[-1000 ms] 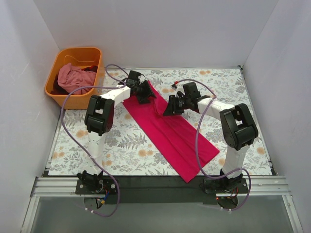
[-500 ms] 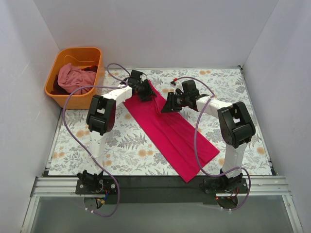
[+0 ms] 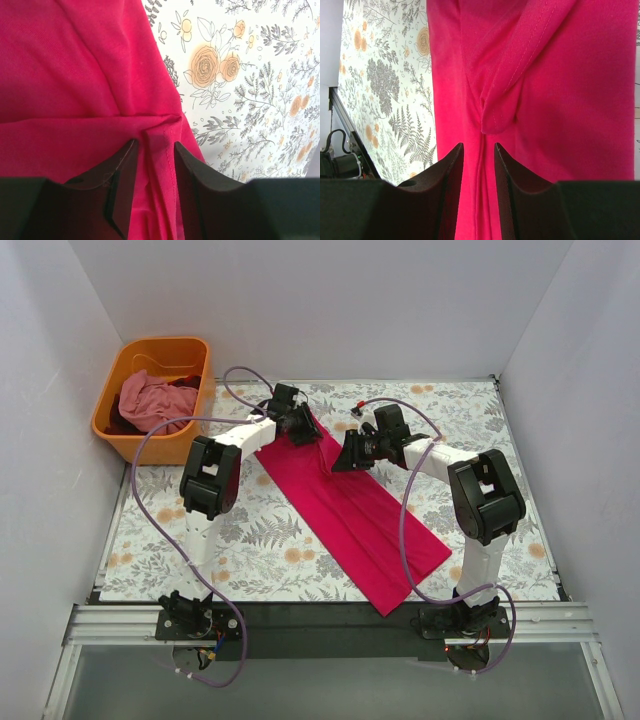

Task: Fold and stack the t-shirts
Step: Fold the tshirt

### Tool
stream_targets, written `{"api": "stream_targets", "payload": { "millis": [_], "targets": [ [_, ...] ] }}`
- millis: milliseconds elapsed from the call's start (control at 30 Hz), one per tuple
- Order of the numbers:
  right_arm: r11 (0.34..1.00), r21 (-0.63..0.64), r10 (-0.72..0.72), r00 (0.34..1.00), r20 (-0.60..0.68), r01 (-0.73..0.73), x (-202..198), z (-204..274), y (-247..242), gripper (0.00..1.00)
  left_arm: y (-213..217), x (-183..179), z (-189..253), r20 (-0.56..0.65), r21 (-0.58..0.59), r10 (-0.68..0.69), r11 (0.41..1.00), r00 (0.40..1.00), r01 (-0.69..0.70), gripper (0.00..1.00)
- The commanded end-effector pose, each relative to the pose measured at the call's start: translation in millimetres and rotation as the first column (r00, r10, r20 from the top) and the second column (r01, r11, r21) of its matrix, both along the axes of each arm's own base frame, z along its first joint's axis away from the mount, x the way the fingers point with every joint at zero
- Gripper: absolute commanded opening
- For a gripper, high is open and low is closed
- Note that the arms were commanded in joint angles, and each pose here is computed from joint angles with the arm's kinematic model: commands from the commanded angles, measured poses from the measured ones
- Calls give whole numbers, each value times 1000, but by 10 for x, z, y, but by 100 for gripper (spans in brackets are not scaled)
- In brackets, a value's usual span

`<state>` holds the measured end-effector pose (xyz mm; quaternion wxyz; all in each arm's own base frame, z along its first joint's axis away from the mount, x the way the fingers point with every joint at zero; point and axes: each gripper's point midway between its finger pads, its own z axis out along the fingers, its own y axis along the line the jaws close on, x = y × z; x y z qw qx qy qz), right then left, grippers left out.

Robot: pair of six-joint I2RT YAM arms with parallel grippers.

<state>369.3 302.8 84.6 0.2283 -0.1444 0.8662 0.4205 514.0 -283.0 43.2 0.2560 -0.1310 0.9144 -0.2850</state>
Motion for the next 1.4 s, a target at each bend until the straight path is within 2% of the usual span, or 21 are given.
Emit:
{"api": "stream_targets", "payload": {
  "millis": [0, 100, 233, 433, 767, 1267, 1367],
  "targets": [
    [1000, 26, 10, 999, 54, -11, 79, 131, 69, 37, -23, 126, 557, 149, 2, -9, 1000, 989, 9, 34],
    [1000, 24, 7, 999, 53, -8, 80, 129, 59, 37, -4, 155, 677, 195, 21, -8, 1000, 981, 4, 39],
    [1000, 25, 7, 999, 49, -8, 84, 116, 70, 37, 1, 183, 704, 226, 31, -20, 999, 974, 13, 40],
    [1000, 27, 7, 999, 48, -8, 86, 120, 68, 37, -64, 127, 515, 197, 22, -60, 998, 979, 57, 32],
    [999, 33, 12, 999, 42, -14, 58, 106, 69, 37, -63, 72, 136, 117, 25, -57, 998, 991, 54, 31],
    [999, 48, 22, 999, 33, -24, 21, 99, 95, 37, -34, 89, -76, 76, 51, -33, 998, 997, 29, 36],
    [999, 47, 24, 999, 39, -26, 28, 103, 103, 37, -43, 91, -22, 83, 45, -36, 998, 996, 32, 31]
  ]
}}
